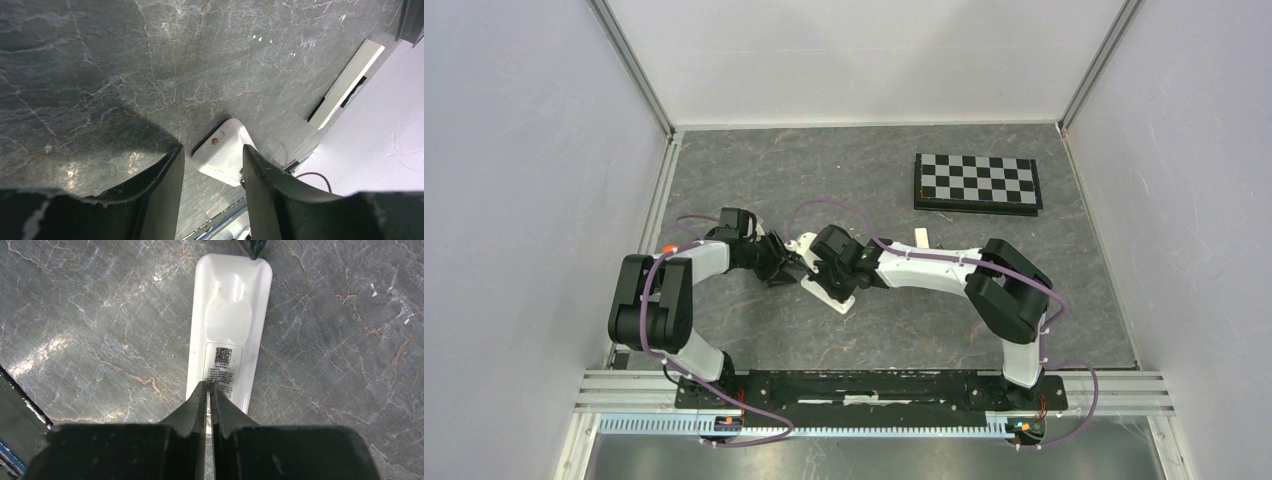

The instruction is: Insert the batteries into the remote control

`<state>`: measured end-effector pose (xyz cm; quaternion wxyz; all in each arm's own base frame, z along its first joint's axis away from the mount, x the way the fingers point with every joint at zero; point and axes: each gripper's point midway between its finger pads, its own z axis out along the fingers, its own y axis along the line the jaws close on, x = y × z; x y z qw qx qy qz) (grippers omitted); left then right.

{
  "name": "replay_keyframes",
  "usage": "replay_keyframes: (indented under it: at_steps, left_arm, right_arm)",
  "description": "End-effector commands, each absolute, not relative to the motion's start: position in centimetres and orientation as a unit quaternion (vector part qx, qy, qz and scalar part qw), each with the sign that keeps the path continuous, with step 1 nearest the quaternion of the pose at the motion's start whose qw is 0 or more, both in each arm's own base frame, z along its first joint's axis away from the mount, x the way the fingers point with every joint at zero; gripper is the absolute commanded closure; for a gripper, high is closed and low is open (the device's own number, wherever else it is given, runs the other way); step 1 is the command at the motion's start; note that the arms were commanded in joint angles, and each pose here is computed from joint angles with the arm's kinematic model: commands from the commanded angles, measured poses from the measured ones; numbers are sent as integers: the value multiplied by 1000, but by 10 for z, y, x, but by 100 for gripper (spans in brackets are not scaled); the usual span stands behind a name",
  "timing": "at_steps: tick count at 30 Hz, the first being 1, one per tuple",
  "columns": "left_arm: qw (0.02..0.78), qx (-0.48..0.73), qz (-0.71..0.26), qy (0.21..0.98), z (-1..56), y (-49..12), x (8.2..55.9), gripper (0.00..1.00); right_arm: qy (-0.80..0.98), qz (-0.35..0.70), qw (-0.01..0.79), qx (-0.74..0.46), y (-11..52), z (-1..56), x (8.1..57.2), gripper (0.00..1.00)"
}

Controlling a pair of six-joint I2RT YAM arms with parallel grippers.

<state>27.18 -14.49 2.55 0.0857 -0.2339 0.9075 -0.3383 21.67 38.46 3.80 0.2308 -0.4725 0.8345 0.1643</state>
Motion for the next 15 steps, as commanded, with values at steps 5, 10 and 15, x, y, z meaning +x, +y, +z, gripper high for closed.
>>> replay_keyframes:
  at_steps: [5, 10, 15]
  left_arm:
    - [89, -217, -344, 909, 22, -145, 271, 47]
    - [88, -221, -340, 910, 20, -144, 269, 47]
    - [84, -223, -341, 910, 19, -145, 266, 47]
  right_arm:
    - [864, 74, 137, -479, 330, -15, 193, 93]
    - [877, 84, 110, -461, 317, -20, 181, 94]
    - [874, 96, 105, -464, 304, -14, 171, 94]
